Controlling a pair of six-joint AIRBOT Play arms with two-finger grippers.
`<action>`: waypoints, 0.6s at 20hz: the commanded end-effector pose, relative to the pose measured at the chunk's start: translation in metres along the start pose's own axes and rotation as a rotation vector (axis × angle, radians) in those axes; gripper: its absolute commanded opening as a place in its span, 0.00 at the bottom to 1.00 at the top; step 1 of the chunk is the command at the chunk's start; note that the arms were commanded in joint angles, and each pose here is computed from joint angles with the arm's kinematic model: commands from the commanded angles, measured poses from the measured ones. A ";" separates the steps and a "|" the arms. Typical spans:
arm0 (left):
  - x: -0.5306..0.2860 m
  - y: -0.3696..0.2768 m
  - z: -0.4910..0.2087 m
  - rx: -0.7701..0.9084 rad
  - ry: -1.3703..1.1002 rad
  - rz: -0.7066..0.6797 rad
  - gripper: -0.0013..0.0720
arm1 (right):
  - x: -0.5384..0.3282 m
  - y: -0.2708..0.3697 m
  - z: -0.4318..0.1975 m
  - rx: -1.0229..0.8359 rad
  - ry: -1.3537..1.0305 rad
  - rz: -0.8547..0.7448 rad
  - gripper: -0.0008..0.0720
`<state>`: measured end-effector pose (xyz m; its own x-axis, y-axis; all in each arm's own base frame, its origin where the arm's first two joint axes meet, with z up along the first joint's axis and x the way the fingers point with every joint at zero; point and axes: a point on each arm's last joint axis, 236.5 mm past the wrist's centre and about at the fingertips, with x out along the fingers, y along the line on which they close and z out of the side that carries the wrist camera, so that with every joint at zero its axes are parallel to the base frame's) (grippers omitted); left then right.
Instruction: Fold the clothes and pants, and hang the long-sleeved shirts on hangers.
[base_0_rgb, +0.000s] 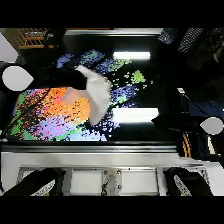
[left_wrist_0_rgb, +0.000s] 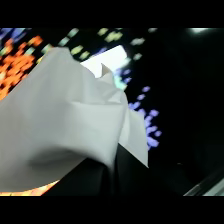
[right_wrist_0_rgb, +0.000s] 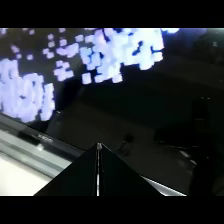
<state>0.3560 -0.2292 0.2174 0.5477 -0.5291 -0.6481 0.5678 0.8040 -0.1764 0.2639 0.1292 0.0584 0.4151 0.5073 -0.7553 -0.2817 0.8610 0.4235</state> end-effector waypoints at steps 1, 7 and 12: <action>-0.012 -0.100 0.022 0.202 -0.058 -0.181 0.03 | -0.006 0.002 0.016 -0.071 -0.064 0.005 0.03; 0.079 -0.059 -0.033 0.123 0.214 -0.139 0.03 | -0.064 -0.086 0.062 0.030 -0.262 -0.327 0.02; 0.152 0.007 -0.093 -0.138 0.394 -0.038 0.95 | -0.078 -0.114 0.061 0.106 -0.287 -0.385 0.04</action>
<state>0.3694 -0.2971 0.0987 0.2898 -0.4931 -0.8203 0.6145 0.7530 -0.2355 0.3144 0.0150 0.0976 0.6819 0.1848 -0.7077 -0.0378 0.9752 0.2183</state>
